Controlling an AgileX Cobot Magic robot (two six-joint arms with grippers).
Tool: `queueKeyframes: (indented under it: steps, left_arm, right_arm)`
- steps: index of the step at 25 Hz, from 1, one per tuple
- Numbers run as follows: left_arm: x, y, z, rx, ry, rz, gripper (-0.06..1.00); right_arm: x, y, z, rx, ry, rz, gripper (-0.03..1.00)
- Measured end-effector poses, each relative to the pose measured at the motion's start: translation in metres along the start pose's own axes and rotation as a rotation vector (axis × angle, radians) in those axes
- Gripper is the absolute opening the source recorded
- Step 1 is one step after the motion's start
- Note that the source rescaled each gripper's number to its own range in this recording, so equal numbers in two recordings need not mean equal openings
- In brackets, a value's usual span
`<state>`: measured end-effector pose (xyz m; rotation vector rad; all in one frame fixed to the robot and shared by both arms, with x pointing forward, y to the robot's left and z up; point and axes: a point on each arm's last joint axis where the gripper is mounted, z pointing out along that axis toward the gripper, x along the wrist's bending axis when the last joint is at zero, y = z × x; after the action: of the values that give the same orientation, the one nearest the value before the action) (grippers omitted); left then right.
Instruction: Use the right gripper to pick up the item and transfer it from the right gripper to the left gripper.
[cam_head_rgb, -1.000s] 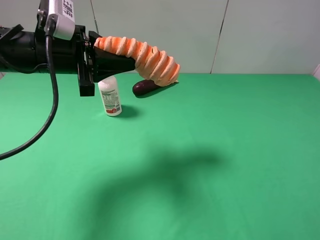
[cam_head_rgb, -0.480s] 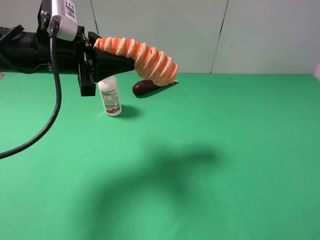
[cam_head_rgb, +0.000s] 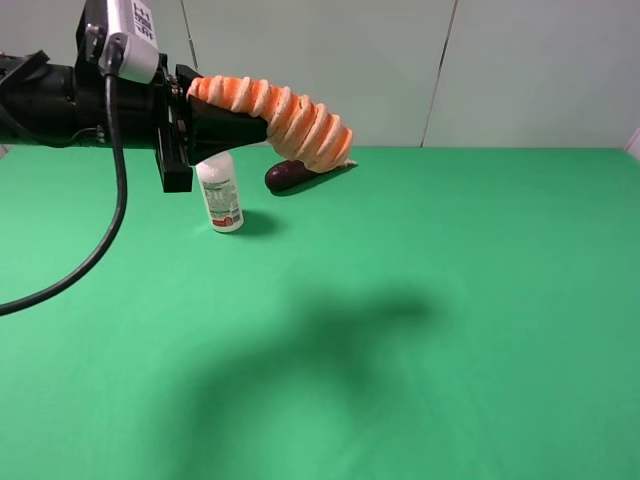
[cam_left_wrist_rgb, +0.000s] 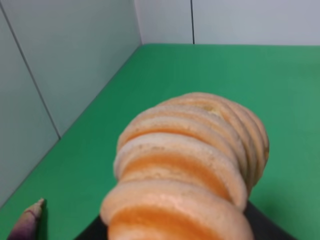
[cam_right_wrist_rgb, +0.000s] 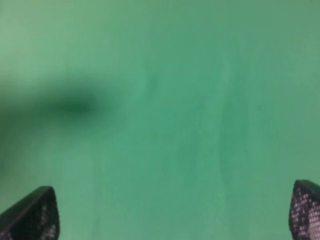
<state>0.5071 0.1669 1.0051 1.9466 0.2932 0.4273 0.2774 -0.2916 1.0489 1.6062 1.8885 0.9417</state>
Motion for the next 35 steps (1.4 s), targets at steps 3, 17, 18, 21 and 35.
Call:
queueKeyframes:
  steps: [3, 17, 18, 21, 35]
  left_arm:
    - [0.0, 0.0, 0.0, 0.0, 0.0, 0.0, 0.04]
    - [0.0, 0.001, 0.0, -0.001, 0.001, 0.002, 0.03]
    - [0.001, 0.001, 0.0, -0.002, 0.002, 0.002, 0.03]
    - [0.001, 0.001, 0.0, -0.001, 0.002, 0.002, 0.03]
    - [0.002, 0.0, 0.0, 0.01, 0.014, -0.023, 0.03]
  right_arm:
    - [0.0, 0.0, 0.0, -0.003, 0.001, -0.007, 1.0]
    - [-0.006, -0.023, -0.035, -0.267, 0.041, -0.005, 1.0]
    - [-0.006, -0.023, -0.035, -0.267, 0.041, -0.009, 1.0]
    - [-0.006, -0.023, -0.035, -0.268, 0.04, -0.018, 1.0]
    - [-0.005, -0.024, -0.036, -0.285, -0.163, 0.108, 1.0]
